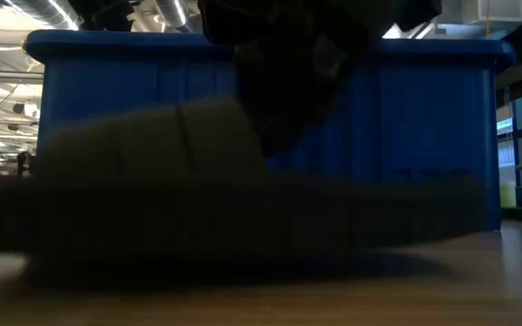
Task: Pick and place slides into bin
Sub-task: Put the black slide into the blue bin
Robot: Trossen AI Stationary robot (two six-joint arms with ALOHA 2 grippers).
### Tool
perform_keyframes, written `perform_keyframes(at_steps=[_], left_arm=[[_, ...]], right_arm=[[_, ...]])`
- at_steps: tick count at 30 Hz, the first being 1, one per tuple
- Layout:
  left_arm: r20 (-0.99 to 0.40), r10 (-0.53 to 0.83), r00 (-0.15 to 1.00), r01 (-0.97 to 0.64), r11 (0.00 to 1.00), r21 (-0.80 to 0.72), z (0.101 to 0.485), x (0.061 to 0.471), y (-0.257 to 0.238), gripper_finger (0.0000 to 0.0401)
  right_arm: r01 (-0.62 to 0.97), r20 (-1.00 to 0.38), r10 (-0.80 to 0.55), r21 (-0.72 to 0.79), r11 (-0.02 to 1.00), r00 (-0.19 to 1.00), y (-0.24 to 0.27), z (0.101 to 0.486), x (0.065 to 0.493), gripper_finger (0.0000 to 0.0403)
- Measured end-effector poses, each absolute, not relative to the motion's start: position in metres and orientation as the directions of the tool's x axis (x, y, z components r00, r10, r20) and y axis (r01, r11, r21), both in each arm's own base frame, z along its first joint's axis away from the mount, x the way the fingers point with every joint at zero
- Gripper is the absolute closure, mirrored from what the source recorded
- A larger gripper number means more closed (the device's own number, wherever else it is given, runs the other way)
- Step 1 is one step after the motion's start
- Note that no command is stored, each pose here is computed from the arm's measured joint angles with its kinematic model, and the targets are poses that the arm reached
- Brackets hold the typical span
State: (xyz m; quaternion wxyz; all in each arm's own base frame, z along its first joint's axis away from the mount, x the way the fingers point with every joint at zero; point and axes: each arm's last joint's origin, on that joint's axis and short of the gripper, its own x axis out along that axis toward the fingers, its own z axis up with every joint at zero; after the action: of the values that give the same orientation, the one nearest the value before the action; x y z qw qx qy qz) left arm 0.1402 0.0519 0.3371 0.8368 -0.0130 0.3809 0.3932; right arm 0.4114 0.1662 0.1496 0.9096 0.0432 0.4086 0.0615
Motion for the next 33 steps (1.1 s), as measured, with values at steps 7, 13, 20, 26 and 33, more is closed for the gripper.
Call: perform_keyframes(at_steps=[7, 13, 20, 26, 33], left_arm=[[-0.651, 0.642, 0.406, -0.664, 0.696, 0.272, 0.337, 0.140, 0.052, 0.0173], [-0.647, 0.597, 0.474, -0.646, 0.735, 0.206, 0.350, 0.137, 0.049, 0.0173], [-0.505, 0.532, 0.680, -0.615, 0.788, 0.002, 0.409, 0.110, 0.039, 0.0173], [-0.379, 0.413, 0.828, -0.497, 0.853, -0.158, 0.446, 0.083, 0.027, 0.0173], [-0.355, 0.380, 0.854, -0.462, 0.869, -0.179, 0.449, 0.075, 0.024, 0.0173]], right_arm=[[-0.112, -0.678, 0.180, 0.144, 0.983, 0.713, 0.173, 0.188, 0.430, 0.0392], [-0.106, -0.709, 0.091, 0.024, 0.994, 0.699, 0.174, 0.248, 0.438, 0.0392], [0.026, -0.710, -0.111, -0.130, 0.991, 0.695, 0.156, 0.332, 0.428, 0.0392], [0.195, -0.628, -0.295, -0.225, 0.955, 0.720, 0.122, 0.387, 0.419, 0.0392], [0.369, -0.567, -0.424, -0.218, 0.904, 0.706, 0.052, 0.404, 0.425, 0.0392]])
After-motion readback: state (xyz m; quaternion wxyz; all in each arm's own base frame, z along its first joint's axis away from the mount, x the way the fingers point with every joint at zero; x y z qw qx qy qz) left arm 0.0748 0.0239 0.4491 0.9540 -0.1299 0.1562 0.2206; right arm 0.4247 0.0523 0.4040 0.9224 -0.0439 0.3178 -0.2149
